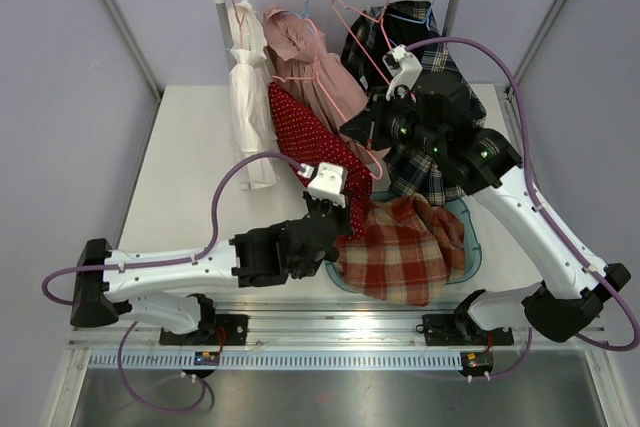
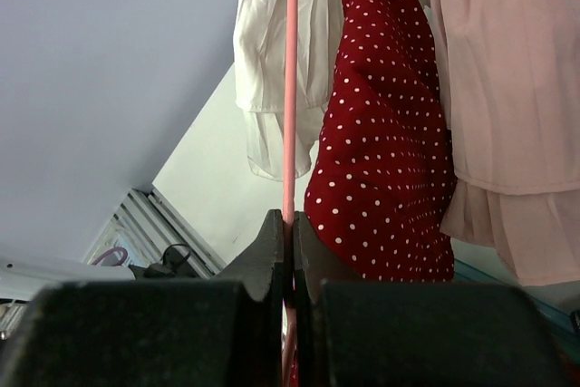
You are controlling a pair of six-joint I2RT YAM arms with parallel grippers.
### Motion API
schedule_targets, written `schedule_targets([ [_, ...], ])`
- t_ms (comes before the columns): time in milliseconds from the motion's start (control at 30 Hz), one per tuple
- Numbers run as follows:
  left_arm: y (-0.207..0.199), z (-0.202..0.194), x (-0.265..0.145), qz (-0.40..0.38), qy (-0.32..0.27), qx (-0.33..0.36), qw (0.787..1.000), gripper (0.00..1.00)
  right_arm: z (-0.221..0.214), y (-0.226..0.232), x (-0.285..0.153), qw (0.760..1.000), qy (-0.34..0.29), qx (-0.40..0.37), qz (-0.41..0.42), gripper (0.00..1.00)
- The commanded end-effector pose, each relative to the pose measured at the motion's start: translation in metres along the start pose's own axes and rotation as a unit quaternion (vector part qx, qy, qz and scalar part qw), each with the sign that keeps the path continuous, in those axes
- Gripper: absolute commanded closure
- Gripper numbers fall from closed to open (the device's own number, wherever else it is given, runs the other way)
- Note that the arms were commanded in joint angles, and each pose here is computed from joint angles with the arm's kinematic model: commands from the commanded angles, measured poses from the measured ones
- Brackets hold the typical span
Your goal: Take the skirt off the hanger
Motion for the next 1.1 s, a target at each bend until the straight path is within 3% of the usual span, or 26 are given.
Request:
schedule_targets([
  [0, 0.020, 0.016, -0.010, 0.015, -0.025, -0.038, 0.999, 1.00, 0.030, 0.028, -0.020, 0.995, -0.063, -0.041, 0.059, 1.00],
  [233, 0.059, 0.034, -0.053, -0.039, -0.049, -0.033, 0.998, 1.00, 0.026, 0.003, -0.017, 0.986, -0.066, -0.154, 0.023, 1.00],
  [467, 0.107, 0.047, -0.113, -0.110, -0.066, -0.057, 0.990, 1.00, 0.027, -0.028, -0.006, 0.980, -0.084, -0.177, -0.032, 1.00],
  [733, 0.177, 0.051, -0.158, -0.083, -0.112, -0.102, 0.985, 1.00, 0.041, -0.047, -0.016, 0.977, -0.099, -0.178, -0.056, 1.00],
  [1067, 0.222, 0.055, -0.177, -0.029, -0.138, -0.107, 0.984, 1.00, 0.045, -0.061, -0.031, 0.976, -0.097, -0.184, -0.065, 1.00],
])
Point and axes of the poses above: each gripper's point midway between its finger pads, its own x axis out along the fingers, its own y axis along the line the jaws close on, z = x × y, the point moved 3 cm from there along -x, back along the fingers, and after that the axes turned 15 degrees about x, right-handed, at the moved point
